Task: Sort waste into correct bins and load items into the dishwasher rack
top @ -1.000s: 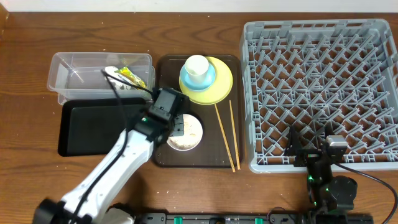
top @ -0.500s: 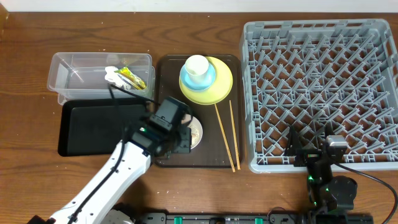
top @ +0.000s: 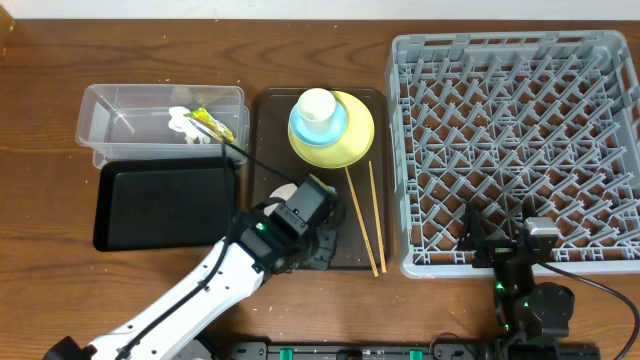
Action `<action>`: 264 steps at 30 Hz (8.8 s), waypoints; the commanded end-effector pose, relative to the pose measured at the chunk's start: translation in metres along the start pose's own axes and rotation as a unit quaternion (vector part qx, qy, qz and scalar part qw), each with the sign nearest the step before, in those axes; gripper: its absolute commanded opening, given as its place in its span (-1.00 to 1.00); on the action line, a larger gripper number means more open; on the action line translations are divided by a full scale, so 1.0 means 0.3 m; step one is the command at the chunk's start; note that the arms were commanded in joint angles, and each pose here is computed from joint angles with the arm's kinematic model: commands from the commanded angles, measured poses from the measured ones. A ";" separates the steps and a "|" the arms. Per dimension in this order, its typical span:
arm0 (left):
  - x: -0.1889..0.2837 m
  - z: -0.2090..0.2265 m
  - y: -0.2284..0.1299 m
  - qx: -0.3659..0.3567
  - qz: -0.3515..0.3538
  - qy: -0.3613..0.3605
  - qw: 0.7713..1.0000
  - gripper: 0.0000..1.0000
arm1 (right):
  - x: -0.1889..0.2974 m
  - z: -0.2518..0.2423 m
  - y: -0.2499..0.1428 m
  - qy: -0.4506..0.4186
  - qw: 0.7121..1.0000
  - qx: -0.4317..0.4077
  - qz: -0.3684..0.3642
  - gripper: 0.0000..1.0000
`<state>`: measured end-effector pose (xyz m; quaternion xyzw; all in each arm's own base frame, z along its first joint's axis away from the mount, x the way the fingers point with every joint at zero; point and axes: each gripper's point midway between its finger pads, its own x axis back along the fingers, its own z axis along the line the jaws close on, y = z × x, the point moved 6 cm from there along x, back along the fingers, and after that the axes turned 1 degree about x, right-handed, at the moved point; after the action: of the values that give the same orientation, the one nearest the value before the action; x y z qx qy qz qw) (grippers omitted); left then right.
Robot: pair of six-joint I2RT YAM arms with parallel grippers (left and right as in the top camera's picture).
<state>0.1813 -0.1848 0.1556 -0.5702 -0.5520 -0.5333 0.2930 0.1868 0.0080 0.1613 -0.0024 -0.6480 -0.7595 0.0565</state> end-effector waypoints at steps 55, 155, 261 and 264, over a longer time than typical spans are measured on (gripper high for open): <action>-0.281 0.060 0.145 0.028 -0.060 0.130 0.989 -0.29 | 0.000 -0.007 -0.003 -0.006 1.000 0.007 0.002 0.99; 0.067 0.562 0.161 0.249 -0.078 0.136 0.956 -0.88 | 0.000 -0.007 -0.003 -0.006 1.000 0.007 0.002 0.99; 0.365 1.029 0.097 0.413 -0.312 -0.454 0.725 -0.88 | 0.000 -0.008 -0.003 -0.006 1.000 0.007 0.002 0.98; 0.364 1.028 0.096 0.421 -0.307 -0.458 0.720 -0.88 | 0.000 -0.007 -0.003 -0.006 1.000 0.007 0.002 0.99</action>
<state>0.2789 0.1290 0.1826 -0.3586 -0.9324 0.0052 0.0455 0.1868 0.0080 0.1614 -0.0022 -0.6480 -0.7595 0.0564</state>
